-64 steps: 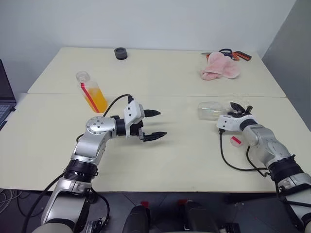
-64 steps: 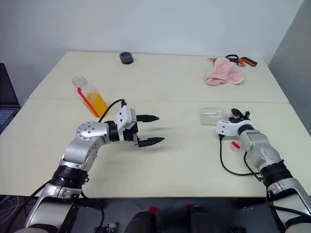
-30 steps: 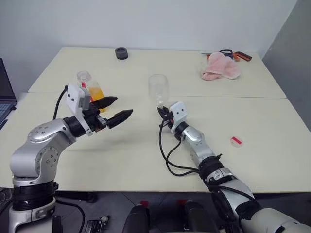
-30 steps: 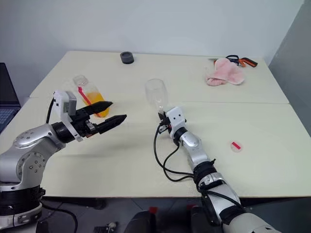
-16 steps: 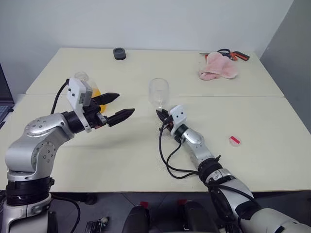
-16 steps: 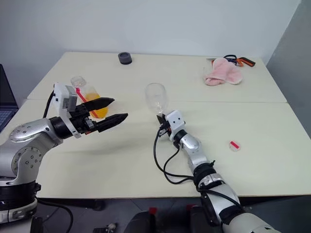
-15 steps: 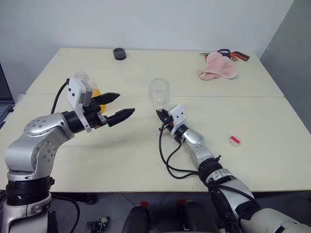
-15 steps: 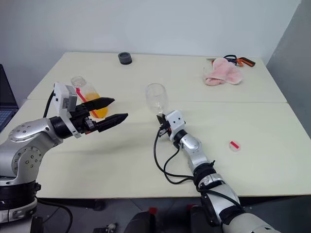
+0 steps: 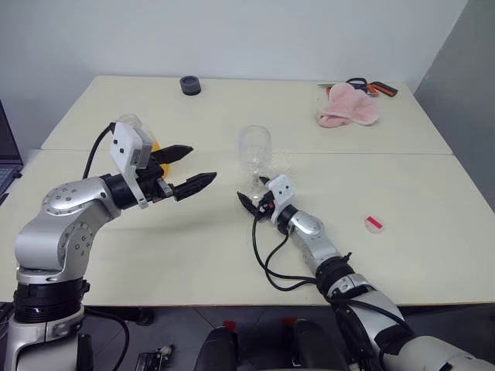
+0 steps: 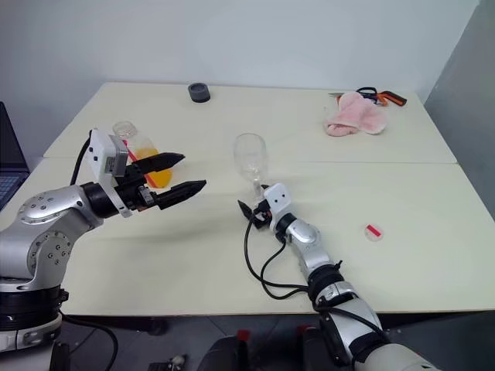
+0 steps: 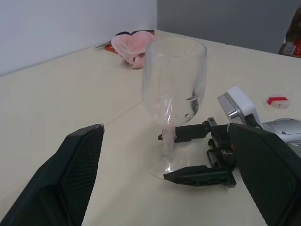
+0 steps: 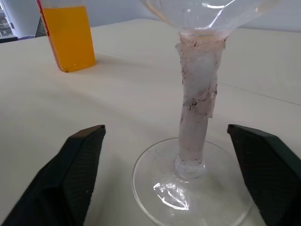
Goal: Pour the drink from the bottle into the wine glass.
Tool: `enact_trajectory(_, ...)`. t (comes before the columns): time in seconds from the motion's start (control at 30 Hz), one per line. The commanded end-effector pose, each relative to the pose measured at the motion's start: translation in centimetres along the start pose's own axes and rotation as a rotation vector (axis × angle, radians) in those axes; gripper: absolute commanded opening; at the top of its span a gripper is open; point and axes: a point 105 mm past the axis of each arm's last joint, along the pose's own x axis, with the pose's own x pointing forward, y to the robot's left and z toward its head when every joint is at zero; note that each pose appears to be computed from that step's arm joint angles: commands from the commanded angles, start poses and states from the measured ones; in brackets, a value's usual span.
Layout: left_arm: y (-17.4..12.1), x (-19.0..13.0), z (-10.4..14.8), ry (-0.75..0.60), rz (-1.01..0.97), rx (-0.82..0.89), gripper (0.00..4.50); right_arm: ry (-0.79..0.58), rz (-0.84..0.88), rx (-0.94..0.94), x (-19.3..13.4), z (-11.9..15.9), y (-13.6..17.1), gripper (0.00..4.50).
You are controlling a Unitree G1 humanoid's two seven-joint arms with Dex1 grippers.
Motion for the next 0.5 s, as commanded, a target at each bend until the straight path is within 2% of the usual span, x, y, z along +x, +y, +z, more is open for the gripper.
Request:
enact_trajectory(0.03, 0.1, 0.0, 1.4, -0.03, 0.002, 0.06, 4.5, -0.045, 0.014, -0.005, 0.4, 1.4, 0.1, 4.47)
enact_trajectory(0.23, 0.4, -0.1, 1.5, -0.07, 0.035, 0.045, 4.5, 0.002, 0.049, -0.045, -1.0, 0.3, -0.1, 4.47)
enact_trajectory(0.4, 0.7, -0.7, -0.6, -0.037, 0.094, 0.009, 4.5, 0.018, 0.058, -0.082, -2.6, 0.0, -0.6, 4.47)
enact_trajectory(0.5, 0.9, -1.5, -3.2, 0.009, 0.157, -0.037, 4.5, 0.034, 0.086, -0.082, -4.5, 0.3, -1.0, 4.47)
